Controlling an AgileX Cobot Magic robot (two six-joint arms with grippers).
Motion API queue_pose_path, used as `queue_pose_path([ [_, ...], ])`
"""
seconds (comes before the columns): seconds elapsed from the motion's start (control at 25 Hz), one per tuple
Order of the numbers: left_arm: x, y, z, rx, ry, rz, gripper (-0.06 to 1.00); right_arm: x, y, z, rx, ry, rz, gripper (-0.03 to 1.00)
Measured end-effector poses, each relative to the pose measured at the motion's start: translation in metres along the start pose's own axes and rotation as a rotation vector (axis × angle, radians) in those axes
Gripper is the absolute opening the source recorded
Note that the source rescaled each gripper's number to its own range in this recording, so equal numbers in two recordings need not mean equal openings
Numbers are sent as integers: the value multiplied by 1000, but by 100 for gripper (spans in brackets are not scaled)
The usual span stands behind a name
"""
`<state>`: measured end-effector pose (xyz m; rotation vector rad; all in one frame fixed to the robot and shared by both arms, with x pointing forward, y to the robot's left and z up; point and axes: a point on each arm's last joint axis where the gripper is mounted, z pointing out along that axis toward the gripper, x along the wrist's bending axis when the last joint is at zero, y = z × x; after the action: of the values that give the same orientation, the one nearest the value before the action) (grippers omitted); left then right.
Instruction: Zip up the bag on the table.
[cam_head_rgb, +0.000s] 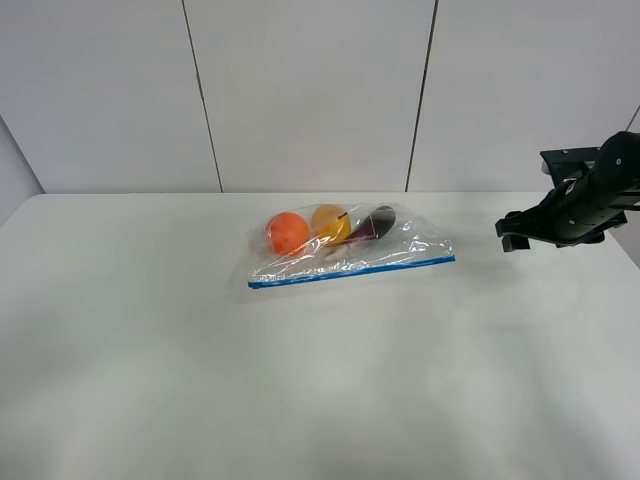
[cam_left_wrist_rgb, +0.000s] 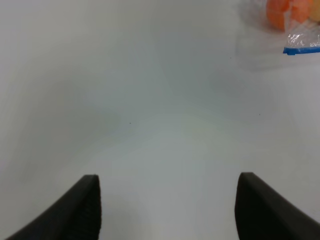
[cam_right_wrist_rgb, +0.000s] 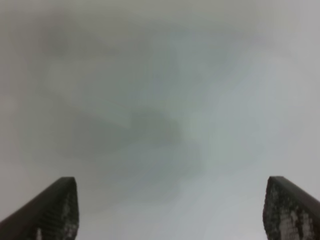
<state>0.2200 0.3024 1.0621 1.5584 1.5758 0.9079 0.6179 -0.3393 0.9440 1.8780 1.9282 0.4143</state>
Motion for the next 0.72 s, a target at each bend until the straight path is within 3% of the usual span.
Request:
queue_pose_path([
  [0.28, 0, 0, 0, 0, 0, 1, 99, -2, 10, -38, -65, -7, 13, 100],
  [0.52, 0, 0, 0, 0, 0, 2, 99, -4, 18, -109, -194, -7, 28, 98],
  [0.72, 0, 0, 0, 0, 0, 3, 99, -3, 11, -163, -240, -5, 31, 96],
])
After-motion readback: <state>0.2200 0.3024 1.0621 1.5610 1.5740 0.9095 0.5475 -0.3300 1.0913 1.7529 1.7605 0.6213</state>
